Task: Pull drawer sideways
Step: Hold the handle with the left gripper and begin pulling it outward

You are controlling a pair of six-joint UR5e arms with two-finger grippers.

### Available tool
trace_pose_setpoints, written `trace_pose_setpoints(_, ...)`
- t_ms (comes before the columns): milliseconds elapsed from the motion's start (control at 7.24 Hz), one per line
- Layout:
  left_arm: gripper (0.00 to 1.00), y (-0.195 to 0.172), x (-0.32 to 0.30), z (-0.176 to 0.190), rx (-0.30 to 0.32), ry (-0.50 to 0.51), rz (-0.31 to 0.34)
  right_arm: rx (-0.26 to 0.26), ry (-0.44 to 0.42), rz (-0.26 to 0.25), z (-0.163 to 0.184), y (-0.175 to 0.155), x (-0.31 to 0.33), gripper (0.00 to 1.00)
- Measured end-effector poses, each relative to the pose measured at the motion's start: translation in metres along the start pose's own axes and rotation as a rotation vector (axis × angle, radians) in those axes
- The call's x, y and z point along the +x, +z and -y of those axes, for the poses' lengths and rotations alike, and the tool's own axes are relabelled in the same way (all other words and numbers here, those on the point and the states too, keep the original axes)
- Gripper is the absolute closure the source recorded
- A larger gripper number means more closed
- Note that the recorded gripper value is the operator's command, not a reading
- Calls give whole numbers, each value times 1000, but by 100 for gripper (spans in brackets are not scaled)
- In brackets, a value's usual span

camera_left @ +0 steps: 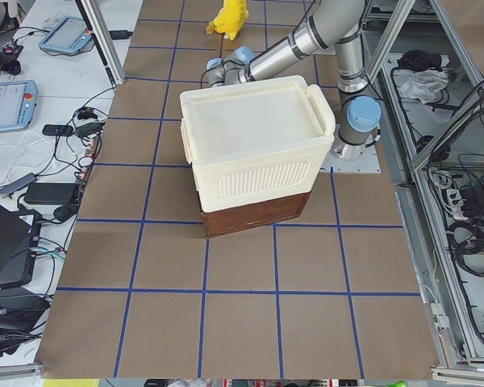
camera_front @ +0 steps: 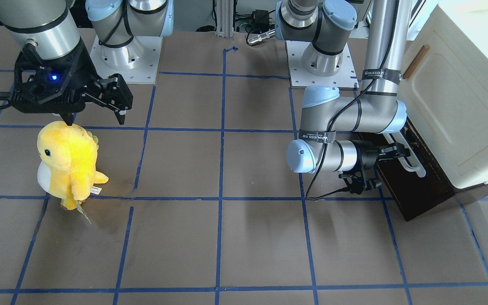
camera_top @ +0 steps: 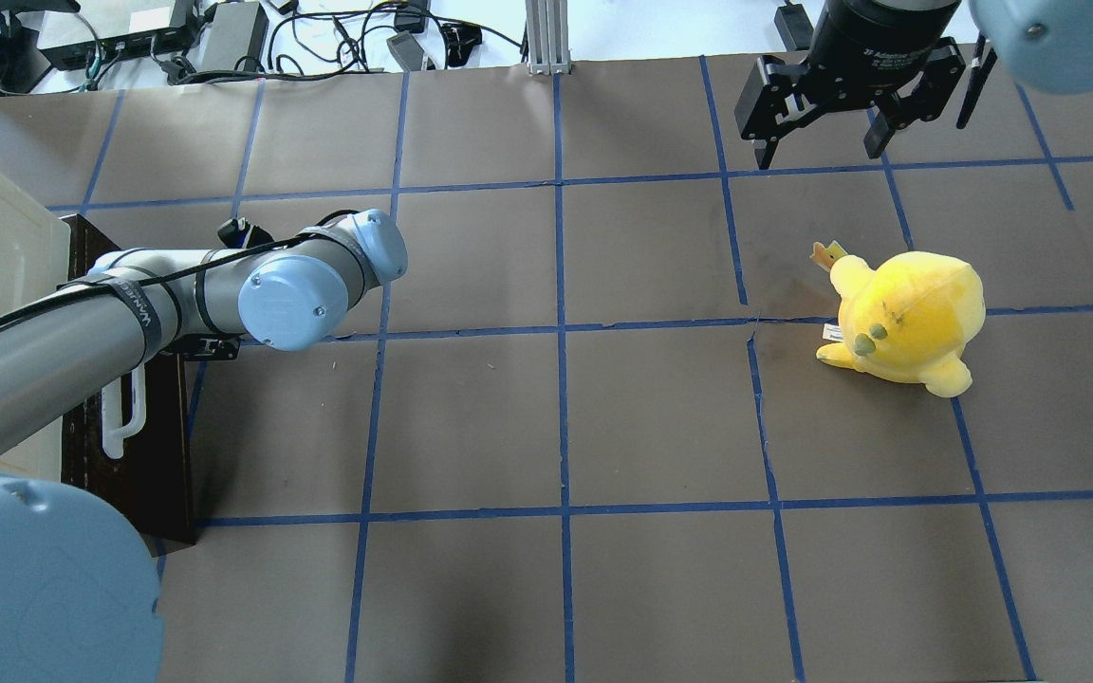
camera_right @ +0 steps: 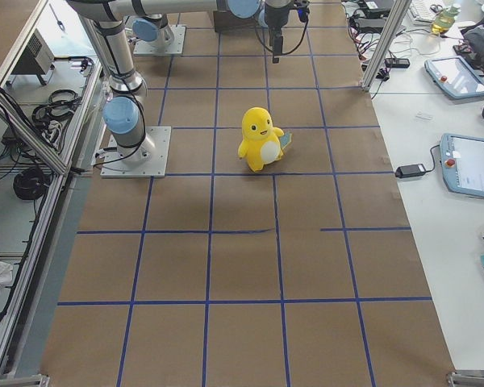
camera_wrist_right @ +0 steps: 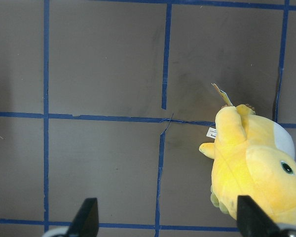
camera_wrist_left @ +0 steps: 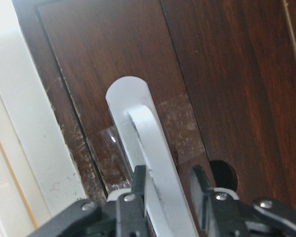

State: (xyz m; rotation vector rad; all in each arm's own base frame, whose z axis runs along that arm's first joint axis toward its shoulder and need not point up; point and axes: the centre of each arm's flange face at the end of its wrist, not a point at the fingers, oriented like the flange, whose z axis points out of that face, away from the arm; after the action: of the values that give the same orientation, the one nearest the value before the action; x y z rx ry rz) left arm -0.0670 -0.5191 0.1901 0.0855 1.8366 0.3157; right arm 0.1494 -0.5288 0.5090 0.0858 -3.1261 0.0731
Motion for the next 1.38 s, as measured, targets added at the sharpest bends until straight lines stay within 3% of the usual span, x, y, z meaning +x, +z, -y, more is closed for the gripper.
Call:
trace_pose_setpoints(691,70,0,0,0,-1,-3,-3,0,0,0,0,0,0,0)
trace_pose_setpoints(1382,74,-1,-3,1,2,-10,-4,0,0,0,0,0,0,0)
